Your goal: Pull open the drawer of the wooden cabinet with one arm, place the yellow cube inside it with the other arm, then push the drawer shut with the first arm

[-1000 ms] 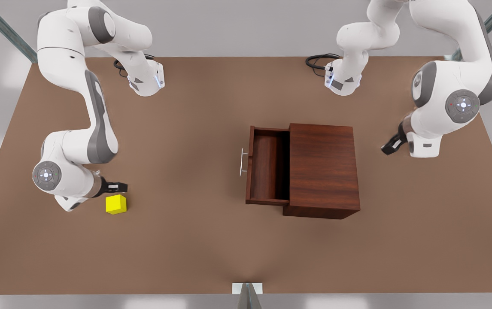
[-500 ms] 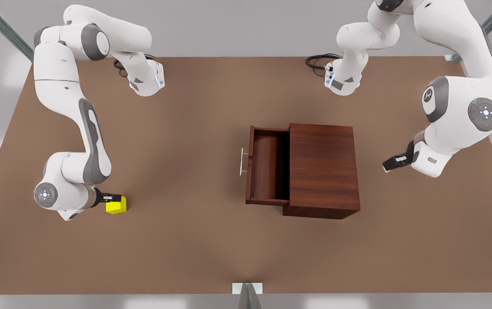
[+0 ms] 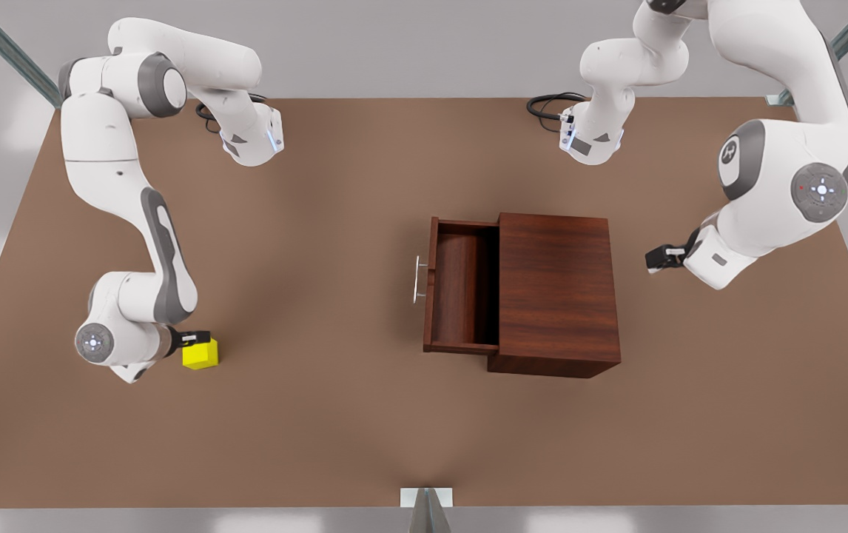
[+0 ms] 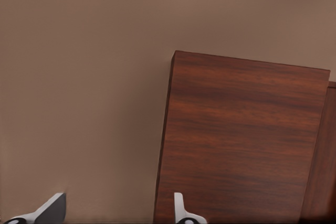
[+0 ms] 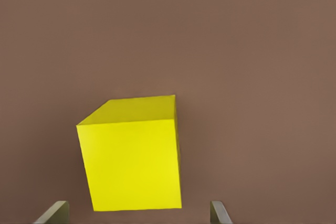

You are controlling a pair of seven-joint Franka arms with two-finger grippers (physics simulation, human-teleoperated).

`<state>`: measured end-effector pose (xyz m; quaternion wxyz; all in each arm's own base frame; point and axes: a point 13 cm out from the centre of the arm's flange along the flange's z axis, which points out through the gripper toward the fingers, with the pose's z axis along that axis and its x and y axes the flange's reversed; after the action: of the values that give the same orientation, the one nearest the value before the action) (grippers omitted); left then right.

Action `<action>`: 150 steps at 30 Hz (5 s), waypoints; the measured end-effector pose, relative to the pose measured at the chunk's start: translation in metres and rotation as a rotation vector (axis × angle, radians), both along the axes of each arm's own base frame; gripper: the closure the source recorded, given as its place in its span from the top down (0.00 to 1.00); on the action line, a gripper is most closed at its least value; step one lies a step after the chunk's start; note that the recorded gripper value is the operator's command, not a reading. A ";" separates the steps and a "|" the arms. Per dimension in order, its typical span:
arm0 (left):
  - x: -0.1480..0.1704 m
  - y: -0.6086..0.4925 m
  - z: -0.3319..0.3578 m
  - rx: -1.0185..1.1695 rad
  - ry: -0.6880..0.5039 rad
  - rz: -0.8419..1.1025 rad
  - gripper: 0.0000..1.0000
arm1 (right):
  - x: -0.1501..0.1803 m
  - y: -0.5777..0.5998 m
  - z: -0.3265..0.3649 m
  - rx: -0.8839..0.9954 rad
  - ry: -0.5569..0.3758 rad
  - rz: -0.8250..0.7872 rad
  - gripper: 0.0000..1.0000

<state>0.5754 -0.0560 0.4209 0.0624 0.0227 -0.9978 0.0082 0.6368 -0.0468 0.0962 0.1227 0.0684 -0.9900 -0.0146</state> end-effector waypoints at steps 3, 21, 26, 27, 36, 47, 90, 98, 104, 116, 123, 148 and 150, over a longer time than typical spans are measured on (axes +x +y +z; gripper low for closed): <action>-0.006 -0.005 -0.003 -0.002 0.021 -0.028 1.00 | -0.001 0.001 -0.009 0.007 -0.007 0.029 1.00; -0.015 -0.004 -0.009 -0.009 0.054 -0.091 1.00 | 0.010 0.004 -0.036 0.030 -0.056 0.141 1.00; -0.016 -0.004 -0.010 -0.009 0.059 -0.100 1.00 | 0.010 0.007 -0.044 0.036 -0.059 0.156 1.00; -0.017 -0.005 -0.011 -0.009 0.062 -0.102 1.00 | 0.010 0.007 -0.044 0.037 -0.061 0.158 1.00; -0.018 -0.008 -0.012 -0.006 0.063 -0.113 1.00 | 0.020 0.016 -0.047 0.043 -0.093 0.181 0.99; -0.019 -0.010 -0.012 -0.004 0.064 -0.119 1.00 | 0.028 0.011 -0.041 0.046 -0.122 0.190 0.61; -0.019 -0.020 -0.015 0.006 0.064 -0.111 1.00 | -0.070 0.671 0.191 0.466 -0.406 0.263 0.59; -0.020 -0.033 -0.015 0.010 0.062 -0.122 1.00 | -0.056 0.675 0.192 0.484 -0.437 0.127 0.59; -0.017 -0.051 -0.013 0.010 0.050 -0.141 1.00 | -0.064 0.678 0.182 0.460 -0.415 0.084 0.59; -0.015 -0.057 -0.020 0.061 0.038 -0.167 1.00 | -0.082 0.662 0.172 0.369 -0.330 0.032 1.00; -0.013 -0.068 -0.009 0.046 0.015 -0.163 1.00 | 0.098 0.288 0.337 0.222 -0.459 -0.363 1.00; -0.034 -0.600 -0.167 -0.107 -0.488 0.135 1.00 | -0.003 0.047 0.249 -0.058 -0.165 -0.373 1.00; -0.037 -0.595 -0.178 -0.085 -0.469 0.176 1.00 | 0.000 0.047 0.250 -0.057 -0.175 -0.378 1.00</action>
<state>0.5381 -0.6508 0.2433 -0.1706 0.1045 -0.9779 0.0606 0.6364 -0.0003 0.3460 0.0334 -0.1209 -0.9921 -0.0036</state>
